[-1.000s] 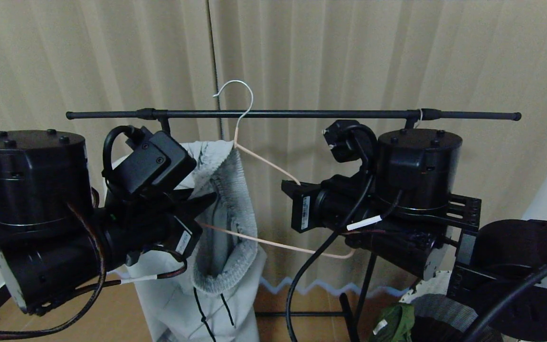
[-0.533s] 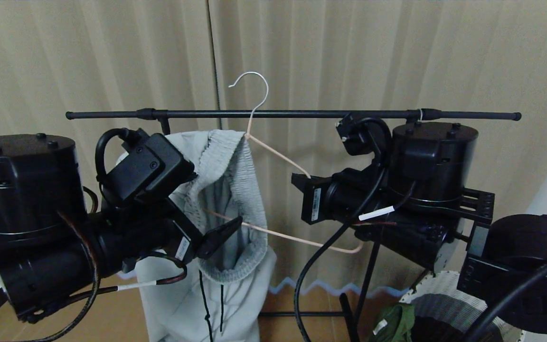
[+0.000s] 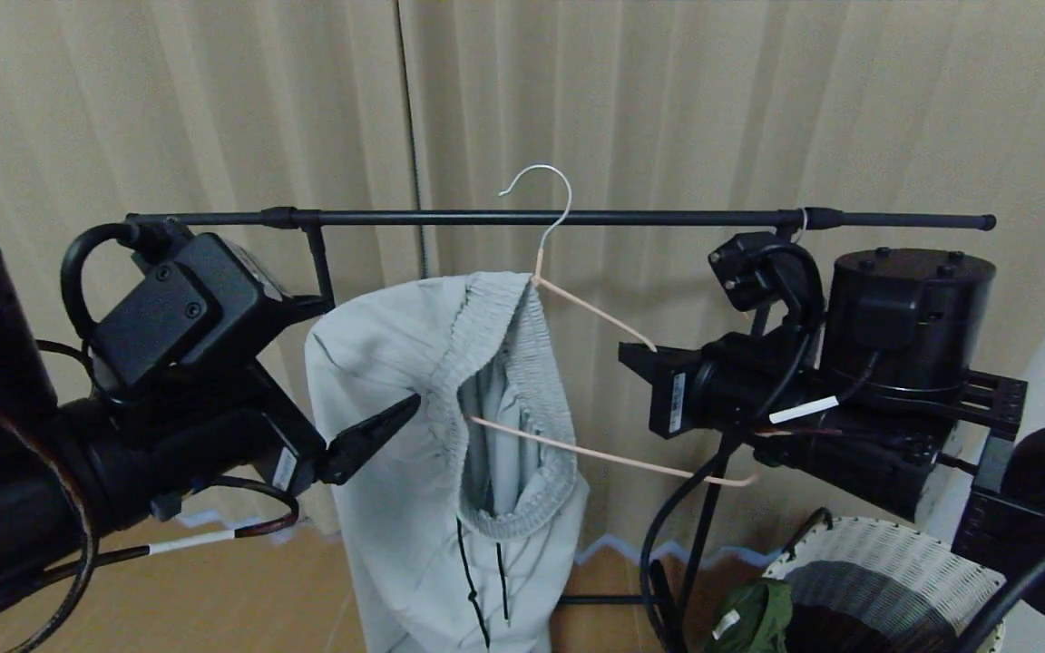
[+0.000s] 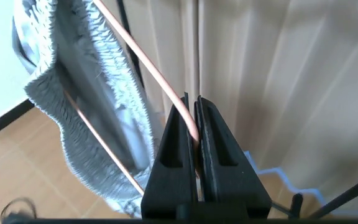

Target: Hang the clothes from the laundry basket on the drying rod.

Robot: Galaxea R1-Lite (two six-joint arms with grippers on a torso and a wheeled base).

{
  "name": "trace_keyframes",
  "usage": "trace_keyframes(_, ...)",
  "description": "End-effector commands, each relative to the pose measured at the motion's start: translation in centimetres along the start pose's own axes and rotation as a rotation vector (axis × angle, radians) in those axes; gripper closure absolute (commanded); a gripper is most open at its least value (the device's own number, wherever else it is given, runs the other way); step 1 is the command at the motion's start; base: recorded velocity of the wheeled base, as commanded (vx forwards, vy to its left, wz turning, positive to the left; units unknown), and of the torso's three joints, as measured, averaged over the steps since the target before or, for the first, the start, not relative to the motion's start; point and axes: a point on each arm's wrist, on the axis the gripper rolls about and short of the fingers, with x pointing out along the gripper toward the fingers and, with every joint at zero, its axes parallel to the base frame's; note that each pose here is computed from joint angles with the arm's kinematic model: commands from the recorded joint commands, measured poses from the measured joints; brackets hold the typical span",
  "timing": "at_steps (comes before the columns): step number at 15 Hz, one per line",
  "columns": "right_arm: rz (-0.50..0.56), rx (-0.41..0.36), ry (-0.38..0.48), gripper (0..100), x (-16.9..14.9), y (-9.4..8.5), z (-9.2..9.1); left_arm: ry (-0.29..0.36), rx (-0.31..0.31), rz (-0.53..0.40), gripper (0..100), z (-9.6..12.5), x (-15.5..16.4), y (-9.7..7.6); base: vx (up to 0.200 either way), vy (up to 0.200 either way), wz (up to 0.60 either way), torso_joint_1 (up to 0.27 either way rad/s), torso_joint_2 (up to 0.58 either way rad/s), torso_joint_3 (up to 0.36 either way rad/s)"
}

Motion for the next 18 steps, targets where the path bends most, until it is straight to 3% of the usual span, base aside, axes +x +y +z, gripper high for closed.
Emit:
trace_keyframes(1,0.018,-0.007,-0.002,100,-1.7,-0.5,0.0,-0.026,0.031,0.018,0,0.2,-0.4,1.3,0.000,0.000,0.00,0.000,0.00,0.000)
trace_keyframes(3,0.038,-0.030,-0.001,100,-2.3,-0.5,-0.1,-0.036,0.091,0.010,0,0.3,0.4,1.9,0.000,0.000,0.00,0.000,0.00,0.000)
trace_keyframes(6,0.063,-0.075,-0.021,100,-2.3,-0.3,0.0,-0.038,0.106,-0.034,0,0.5,3.0,1.9,0.000,0.000,0.00,0.000,0.00,0.000)
trace_keyframes(9,0.122,-0.088,-0.026,100,-2.4,-0.2,-0.3,-0.030,0.182,-0.048,0,0.5,5.2,1.9,0.000,0.000,0.00,0.000,0.00,0.000)
trace_keyframes(16,0.249,-0.179,-0.094,100,-3.1,-0.1,-1.4,-0.021,0.203,-0.053,0,0.4,6.6,2.0,0.000,0.000,0.00,0.000,0.00,0.000)
trace_keyframes(17,0.251,-0.179,-0.096,100,-3.1,0.0,-1.4,-0.020,0.204,-0.053,100,0.3,6.6,2.0,0.000,0.000,0.00,0.000,0.00,0.000)
trace_keyframes(18,0.251,-0.179,-0.098,100,-3.1,0.0,-1.3,-0.020,0.204,-0.053,100,0.3,6.6,2.0,0.000,0.000,0.00,0.000,0.00,0.000)
